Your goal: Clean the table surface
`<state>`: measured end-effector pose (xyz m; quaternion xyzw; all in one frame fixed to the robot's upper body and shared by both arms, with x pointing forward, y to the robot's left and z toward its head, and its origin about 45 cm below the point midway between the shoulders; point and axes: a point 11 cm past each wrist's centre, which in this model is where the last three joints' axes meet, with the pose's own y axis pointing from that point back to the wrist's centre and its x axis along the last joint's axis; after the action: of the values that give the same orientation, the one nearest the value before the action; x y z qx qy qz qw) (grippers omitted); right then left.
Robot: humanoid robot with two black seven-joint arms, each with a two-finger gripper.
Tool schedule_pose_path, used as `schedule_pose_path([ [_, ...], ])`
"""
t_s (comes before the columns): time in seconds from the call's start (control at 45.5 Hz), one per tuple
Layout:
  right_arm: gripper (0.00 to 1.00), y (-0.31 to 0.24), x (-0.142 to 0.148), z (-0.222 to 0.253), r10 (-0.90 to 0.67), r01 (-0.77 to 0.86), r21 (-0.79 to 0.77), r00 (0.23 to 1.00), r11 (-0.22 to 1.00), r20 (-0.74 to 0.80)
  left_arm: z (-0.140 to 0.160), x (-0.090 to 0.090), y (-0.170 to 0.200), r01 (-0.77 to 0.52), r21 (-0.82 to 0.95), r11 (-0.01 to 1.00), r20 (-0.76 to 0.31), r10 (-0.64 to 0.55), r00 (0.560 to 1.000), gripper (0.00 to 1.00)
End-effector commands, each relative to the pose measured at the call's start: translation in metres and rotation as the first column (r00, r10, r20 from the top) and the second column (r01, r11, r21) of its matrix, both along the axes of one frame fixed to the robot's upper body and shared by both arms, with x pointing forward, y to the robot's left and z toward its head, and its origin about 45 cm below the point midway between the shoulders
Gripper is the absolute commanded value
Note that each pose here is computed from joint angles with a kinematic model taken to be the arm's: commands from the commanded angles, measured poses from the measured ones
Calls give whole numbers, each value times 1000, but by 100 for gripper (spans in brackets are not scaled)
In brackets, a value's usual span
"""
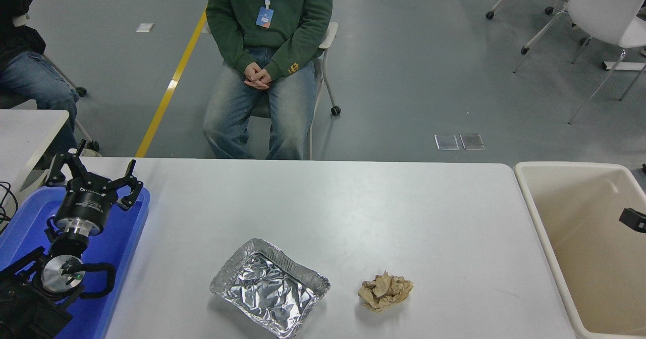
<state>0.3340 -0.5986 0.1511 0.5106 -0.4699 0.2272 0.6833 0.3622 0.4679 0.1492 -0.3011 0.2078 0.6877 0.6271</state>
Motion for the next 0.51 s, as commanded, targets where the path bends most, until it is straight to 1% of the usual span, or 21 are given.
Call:
schedule_pose_path([
  [0.0, 99, 12, 14, 5, -40, 27, 104, 991, 994, 126, 1, 0, 0, 0, 0, 1000, 2, 0, 1000, 100],
  [0.154, 99, 32, 34, 14, -139, 38, 340, 951, 940, 277, 1, 0, 0, 0, 0, 1000, 2, 0, 1000, 100],
  [0.286, 99, 51, 48, 30, -285, -8, 584, 867, 812, 408, 1, 0, 0, 0, 0, 1000, 2, 0, 1000, 100],
  [0.374, 99, 60, 49, 35, -348, -48, 676, 829, 736, 438, 1, 0, 0, 0, 0, 1000, 2, 0, 1000, 100],
  [0.484, 99, 79, 54, 39, -376, -118, 747, 807, 654, 456, 1, 0, 0, 0, 0, 1000, 2, 0, 1000, 100],
])
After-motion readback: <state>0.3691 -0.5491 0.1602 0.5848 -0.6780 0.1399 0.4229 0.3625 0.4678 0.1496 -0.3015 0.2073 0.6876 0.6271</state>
